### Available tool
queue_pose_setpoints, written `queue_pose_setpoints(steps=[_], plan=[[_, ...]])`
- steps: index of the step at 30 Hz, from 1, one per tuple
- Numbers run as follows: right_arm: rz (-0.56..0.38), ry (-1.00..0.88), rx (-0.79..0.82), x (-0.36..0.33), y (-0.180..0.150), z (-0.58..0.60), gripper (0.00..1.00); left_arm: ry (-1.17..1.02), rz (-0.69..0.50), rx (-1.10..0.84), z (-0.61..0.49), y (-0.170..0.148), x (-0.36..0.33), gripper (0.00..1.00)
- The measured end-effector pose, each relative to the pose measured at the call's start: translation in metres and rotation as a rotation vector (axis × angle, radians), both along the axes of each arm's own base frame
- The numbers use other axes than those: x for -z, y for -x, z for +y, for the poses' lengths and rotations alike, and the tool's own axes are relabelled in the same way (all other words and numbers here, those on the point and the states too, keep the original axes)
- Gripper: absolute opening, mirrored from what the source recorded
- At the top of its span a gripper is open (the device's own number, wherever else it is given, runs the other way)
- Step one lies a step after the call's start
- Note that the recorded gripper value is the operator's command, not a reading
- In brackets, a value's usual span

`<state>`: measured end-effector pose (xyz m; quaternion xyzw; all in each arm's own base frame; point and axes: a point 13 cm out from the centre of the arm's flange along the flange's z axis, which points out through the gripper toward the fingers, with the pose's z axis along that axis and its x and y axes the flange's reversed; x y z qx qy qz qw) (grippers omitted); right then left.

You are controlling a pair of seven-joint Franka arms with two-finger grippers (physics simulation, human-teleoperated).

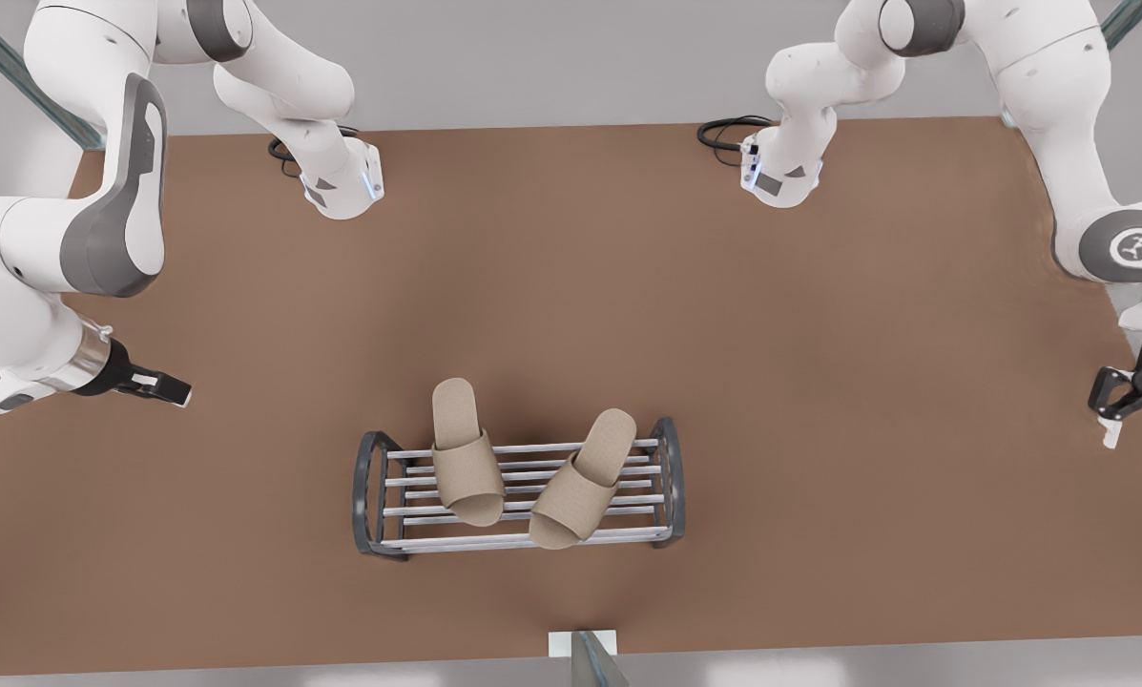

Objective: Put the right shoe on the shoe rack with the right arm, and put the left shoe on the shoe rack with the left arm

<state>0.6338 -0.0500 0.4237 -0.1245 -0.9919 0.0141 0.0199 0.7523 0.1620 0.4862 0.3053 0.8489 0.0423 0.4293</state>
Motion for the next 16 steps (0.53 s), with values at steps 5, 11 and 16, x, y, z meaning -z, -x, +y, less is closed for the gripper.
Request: queue_pose_setpoints(steps=[5, 11, 16], plan=[[-0.001, 0.0, 0.002, 0.0, 0.0, -0.001, 1.0, -0.316, 0.53, 0.575, -0.372, 0.111, 0.035, 1.0], [-0.001, 0.0, 0.002, 0.0, 0.0, 0.0, 1.0, -0.302, 1.0, 0.188, -0.245, 0.131, 0.121, 1.0], [-0.001, -0.001, 0.002, 0.0, 0.0, 0.0, 1.0, -0.245, 1.117, -0.031, -0.233, 0.151, 0.143, 1.0]])
